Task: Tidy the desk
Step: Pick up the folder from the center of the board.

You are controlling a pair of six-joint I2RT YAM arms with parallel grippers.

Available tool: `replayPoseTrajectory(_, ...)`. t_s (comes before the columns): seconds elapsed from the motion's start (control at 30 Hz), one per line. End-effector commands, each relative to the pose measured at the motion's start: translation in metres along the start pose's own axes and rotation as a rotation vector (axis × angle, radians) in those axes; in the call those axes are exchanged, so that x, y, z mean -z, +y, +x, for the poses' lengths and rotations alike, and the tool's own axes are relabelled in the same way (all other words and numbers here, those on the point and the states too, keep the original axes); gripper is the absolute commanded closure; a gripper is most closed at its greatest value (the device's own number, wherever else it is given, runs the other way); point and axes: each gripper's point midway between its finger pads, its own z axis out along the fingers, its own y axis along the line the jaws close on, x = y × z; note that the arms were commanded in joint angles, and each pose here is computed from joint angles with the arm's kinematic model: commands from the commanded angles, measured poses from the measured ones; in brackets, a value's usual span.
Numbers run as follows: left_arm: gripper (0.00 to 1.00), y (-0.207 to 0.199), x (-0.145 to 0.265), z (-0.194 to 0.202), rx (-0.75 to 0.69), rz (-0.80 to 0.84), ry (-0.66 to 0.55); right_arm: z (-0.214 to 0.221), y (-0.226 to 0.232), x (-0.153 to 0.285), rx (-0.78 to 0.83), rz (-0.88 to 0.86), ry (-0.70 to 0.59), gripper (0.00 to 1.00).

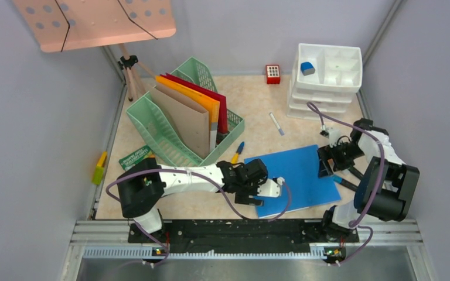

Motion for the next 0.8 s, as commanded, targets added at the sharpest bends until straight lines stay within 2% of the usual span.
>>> replayPoseTrajectory(0.0, 0.06, 0.012, -0.009, -0.011, 0.027, -0.071, -0.051, -0.019, -0.011, -0.005, -0.008, -0.004, -0.060, 0.16)
replayPoseTrajectory(0.4, 0.06, 0.007, -0.013, -0.003, 0.072, -0.075, -0.042, -0.024, -0.021, -0.020, -0.034, -0.026, -0.060, 0.18)
replayPoseTrajectory(0.77, 0.07, 0.003, -0.022, 0.002, 0.170, -0.075, -0.021, -0.025, 0.000, -0.030, -0.081, -0.162, -0.072, 0.22)
